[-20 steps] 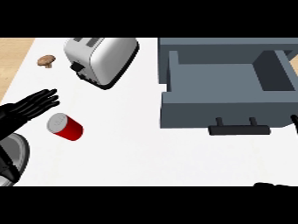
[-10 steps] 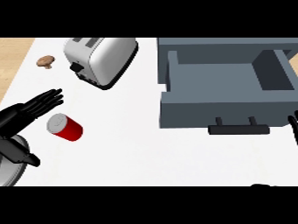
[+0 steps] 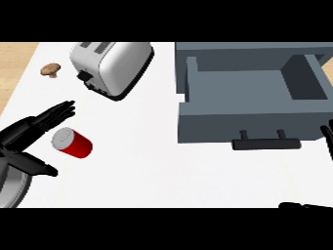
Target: Pick up the can, place it into the drawer and close the drawer
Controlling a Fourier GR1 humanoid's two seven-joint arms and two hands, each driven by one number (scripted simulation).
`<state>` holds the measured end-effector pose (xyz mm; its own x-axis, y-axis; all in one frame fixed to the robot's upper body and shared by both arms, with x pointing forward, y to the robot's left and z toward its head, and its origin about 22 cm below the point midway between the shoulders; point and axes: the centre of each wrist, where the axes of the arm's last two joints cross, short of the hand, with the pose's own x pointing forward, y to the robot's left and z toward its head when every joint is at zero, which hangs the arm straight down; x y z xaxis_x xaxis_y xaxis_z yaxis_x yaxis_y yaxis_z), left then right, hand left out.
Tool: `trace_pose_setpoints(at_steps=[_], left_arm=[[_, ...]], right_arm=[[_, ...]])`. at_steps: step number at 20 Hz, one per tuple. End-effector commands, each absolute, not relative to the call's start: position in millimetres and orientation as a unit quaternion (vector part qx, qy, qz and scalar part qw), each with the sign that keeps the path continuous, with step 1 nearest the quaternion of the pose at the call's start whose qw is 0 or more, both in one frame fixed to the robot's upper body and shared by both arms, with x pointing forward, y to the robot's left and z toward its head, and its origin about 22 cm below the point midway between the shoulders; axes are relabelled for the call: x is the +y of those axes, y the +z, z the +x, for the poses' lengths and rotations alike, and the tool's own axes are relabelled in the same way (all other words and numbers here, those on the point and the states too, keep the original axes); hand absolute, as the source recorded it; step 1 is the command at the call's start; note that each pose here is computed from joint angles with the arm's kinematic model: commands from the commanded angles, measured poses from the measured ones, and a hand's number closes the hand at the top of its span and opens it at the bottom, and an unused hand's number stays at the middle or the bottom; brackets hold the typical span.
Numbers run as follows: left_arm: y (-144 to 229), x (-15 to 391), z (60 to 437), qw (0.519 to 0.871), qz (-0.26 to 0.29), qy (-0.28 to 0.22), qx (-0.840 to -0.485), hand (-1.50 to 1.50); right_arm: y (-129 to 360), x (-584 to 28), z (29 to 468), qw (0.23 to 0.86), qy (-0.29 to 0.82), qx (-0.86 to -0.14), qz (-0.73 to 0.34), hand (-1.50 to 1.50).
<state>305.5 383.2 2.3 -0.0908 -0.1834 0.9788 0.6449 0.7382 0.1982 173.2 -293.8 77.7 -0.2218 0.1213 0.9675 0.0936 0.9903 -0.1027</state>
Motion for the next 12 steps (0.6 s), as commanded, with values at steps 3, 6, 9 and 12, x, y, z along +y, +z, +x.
trace_pose_setpoints(at_steps=[3,6,9,12], left_arm=[[-12,400,309,0.634,-0.233,-0.31,-0.669,-1.5],[-6,415,311,0.639,-0.233,-0.301,-0.668,-1.5],[-36,409,288,0.646,-0.235,-0.301,-0.661,-1.5],[-37,412,294,0.653,-0.213,-0.297,-0.663,-1.5]], right_arm=[[76,-288,177,0.613,0.011,-0.787,-0.069,-1.5],[75,-285,176,0.61,0.008,-0.79,-0.065,-1.5],[66,-295,177,0.618,-0.001,-0.784,-0.063,-1.5],[78,-291,178,0.611,0.014,-0.789,-0.067,-1.5]])
